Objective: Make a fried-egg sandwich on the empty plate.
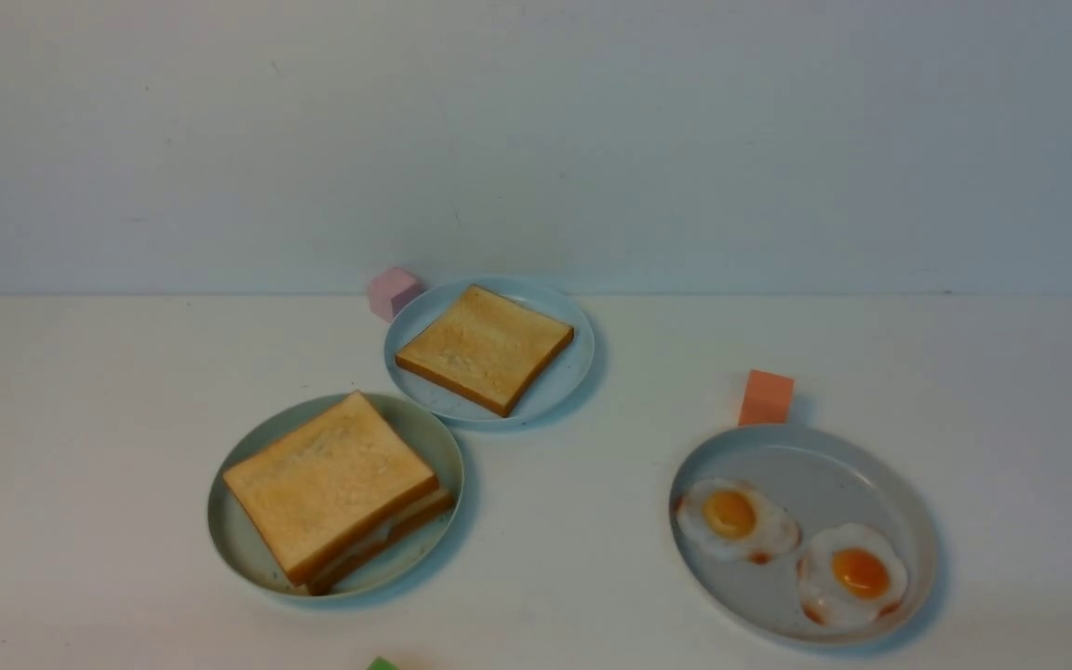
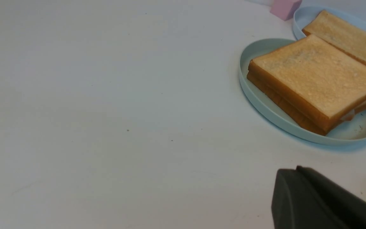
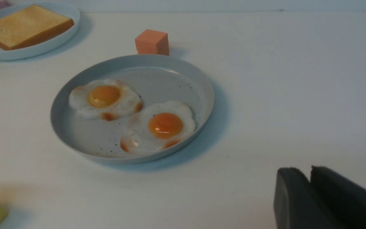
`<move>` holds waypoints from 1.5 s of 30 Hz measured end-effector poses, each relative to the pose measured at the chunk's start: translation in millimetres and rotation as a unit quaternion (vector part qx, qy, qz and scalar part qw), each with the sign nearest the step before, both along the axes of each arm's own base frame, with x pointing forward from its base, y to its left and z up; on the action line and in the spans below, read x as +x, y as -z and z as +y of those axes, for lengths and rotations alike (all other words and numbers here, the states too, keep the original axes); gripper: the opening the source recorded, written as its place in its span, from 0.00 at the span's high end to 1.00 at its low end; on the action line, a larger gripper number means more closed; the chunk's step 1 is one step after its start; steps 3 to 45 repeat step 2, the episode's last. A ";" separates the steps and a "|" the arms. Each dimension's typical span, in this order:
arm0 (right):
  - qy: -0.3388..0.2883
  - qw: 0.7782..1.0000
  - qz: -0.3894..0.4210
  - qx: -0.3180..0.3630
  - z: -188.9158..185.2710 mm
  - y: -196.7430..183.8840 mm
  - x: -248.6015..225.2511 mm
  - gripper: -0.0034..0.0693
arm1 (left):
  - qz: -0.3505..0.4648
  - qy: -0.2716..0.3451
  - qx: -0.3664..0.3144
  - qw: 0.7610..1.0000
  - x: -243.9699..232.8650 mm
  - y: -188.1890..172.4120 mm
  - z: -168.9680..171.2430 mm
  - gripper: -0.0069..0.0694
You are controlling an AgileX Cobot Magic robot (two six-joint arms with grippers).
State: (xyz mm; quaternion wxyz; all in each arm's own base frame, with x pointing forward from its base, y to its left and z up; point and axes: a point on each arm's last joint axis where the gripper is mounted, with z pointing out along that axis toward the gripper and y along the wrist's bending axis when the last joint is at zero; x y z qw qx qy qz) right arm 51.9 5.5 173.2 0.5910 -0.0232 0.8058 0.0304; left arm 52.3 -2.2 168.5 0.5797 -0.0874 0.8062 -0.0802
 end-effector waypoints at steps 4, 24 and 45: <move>0.000 1.000 0.000 0.000 0.0 0.0 0.0 0.80 | 0.000 0.000 0.000 1.000 0.0 0.0 0.0 0.90; 0.000 1.000 0.000 0.000 0.0 0.0 0.0 0.80 | 0.000 0.000 0.000 1.000 0.0 0.0 0.0 0.90; 0.000 1.000 0.000 0.000 0.0 0.0 0.0 0.80 | 0.000 0.000 0.000 1.000 0.0 0.0 0.0 0.90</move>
